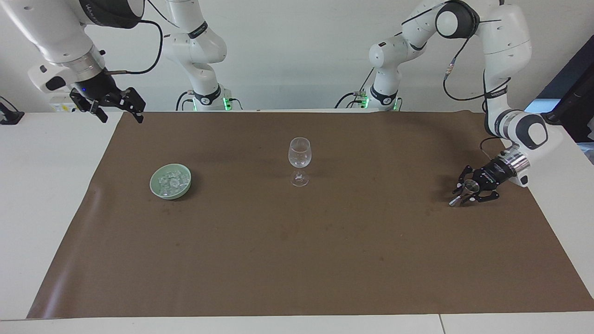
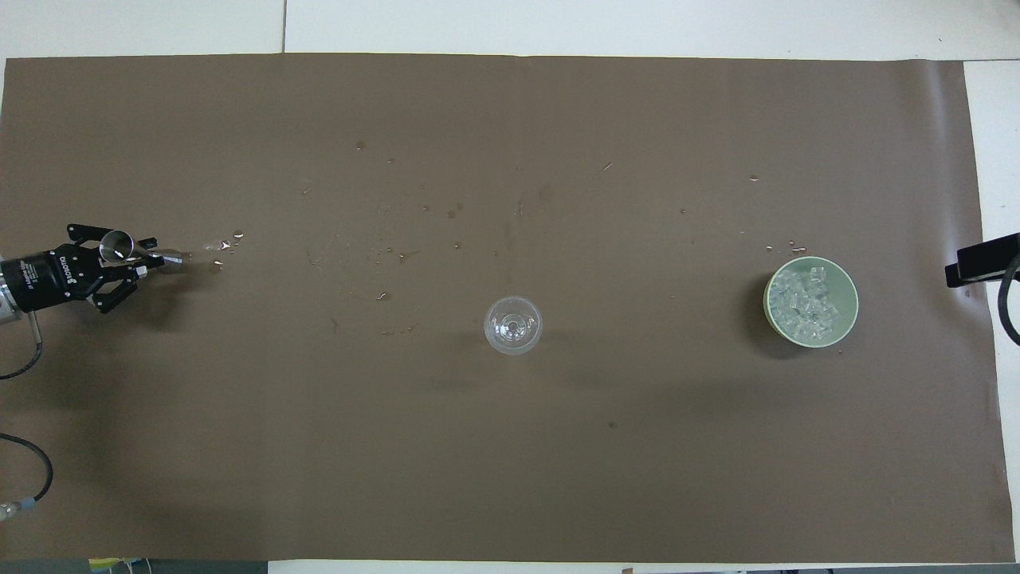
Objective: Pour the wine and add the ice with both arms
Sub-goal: 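Close the left gripper around the metal jigger, then carry the jigger over the glass while the right gripper reaches the bowl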
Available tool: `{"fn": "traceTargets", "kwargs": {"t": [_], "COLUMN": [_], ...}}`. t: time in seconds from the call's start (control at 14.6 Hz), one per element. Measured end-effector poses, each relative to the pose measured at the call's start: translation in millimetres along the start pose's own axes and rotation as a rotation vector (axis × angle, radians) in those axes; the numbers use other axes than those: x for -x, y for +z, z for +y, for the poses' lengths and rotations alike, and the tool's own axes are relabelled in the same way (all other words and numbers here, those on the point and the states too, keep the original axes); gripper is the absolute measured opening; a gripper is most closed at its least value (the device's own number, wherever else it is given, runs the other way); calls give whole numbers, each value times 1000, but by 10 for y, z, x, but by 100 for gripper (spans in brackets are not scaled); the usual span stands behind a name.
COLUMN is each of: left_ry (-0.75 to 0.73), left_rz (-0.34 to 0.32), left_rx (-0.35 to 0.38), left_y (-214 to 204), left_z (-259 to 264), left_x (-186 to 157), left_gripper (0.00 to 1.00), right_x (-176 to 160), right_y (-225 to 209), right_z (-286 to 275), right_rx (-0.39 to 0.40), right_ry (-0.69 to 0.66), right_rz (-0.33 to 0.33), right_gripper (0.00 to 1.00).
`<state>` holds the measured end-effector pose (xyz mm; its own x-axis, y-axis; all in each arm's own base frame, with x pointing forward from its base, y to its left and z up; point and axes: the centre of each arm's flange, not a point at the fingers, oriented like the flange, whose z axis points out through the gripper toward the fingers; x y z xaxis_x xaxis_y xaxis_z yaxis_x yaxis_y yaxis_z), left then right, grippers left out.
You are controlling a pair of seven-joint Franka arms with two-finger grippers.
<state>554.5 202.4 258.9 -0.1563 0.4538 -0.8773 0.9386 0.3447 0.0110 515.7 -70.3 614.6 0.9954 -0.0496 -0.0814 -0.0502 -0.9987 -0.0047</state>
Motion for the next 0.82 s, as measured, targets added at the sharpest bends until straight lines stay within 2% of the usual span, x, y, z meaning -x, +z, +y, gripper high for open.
{"fn": "traceTargets", "kwargs": {"t": [0.14, 0.34, 0.48, 0.62, 0.82], "left_ry": [20, 38, 61, 100, 125], "left_rz": [-8, -96, -124, -138, -128], "left_rx": [-8, -73, -93, -115, -178], "left_y": [20, -25, -60, -30, 212], "left_z": [6, -79, -104, -123, -201], "left_x": [128, 327, 490, 790, 1420], "left_gripper": [22, 22, 22, 22, 22], "right_x": [3, 2, 2, -11, -90], "right_y": [2, 2, 1, -12, 49], "right_z": [6, -3, -3, -7, -47], "right_rx": [0, 0, 0, 1, 2], "right_ry": [1, -1, -1, -2, -15], "right_rz": [-2, -2, -2, 11, 69], "right_gripper": [100, 100, 100, 100, 100]}}
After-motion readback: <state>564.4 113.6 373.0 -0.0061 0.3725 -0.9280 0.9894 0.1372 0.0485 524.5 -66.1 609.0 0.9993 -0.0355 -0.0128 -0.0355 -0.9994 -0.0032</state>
